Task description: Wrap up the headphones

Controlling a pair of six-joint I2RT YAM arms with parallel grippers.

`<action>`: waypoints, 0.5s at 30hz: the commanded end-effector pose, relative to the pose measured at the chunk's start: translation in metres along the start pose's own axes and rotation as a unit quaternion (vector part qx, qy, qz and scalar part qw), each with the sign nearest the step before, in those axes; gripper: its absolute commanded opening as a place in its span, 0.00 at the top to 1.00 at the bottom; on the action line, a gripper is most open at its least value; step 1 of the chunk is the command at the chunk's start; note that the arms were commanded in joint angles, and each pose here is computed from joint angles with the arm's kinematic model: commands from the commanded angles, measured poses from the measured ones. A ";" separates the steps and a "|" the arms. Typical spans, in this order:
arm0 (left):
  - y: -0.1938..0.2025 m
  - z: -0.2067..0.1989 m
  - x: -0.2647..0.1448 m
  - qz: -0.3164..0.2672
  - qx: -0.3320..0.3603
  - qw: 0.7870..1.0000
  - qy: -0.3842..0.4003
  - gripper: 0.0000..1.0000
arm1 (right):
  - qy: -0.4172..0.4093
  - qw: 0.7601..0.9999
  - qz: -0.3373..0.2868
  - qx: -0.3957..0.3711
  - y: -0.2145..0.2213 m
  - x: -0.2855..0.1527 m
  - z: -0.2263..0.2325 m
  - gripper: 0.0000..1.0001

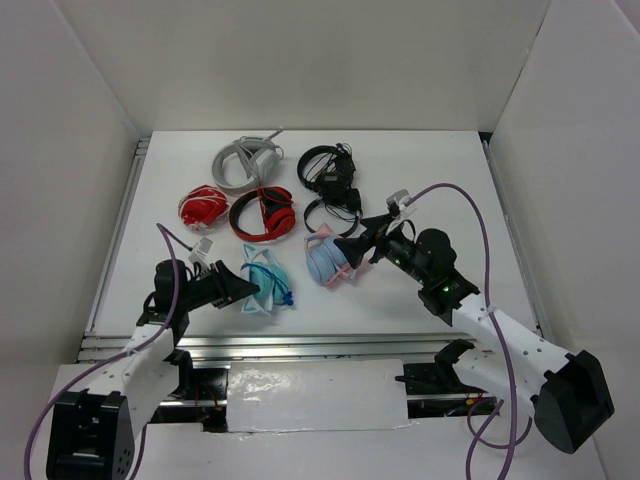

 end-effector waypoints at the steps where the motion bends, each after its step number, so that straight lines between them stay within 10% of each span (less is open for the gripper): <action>1: -0.003 0.009 0.001 -0.010 -0.016 1.000 -0.021 1.00 | 0.002 1.000 0.003 -0.002 -0.005 0.004 0.000 0.00; 5: 0.008 0.020 -0.003 0.014 -0.041 0.998 -0.051 0.97 | -0.006 1.000 0.012 -0.002 -0.002 0.006 0.001 0.00; 15: 0.005 0.031 -0.016 0.034 -0.052 0.992 -0.112 0.50 | -0.017 1.000 0.021 0.004 0.004 0.008 0.004 0.00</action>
Point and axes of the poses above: each gripper's point midway between its finger pads, its own x axis out along the fingers, its own z axis along the line the jaws close on, y = z × x, the point moved 2 cm from there along -x, back along the fingers, and after that the axes turned 13 degrees about x, right-handed, at the moved point
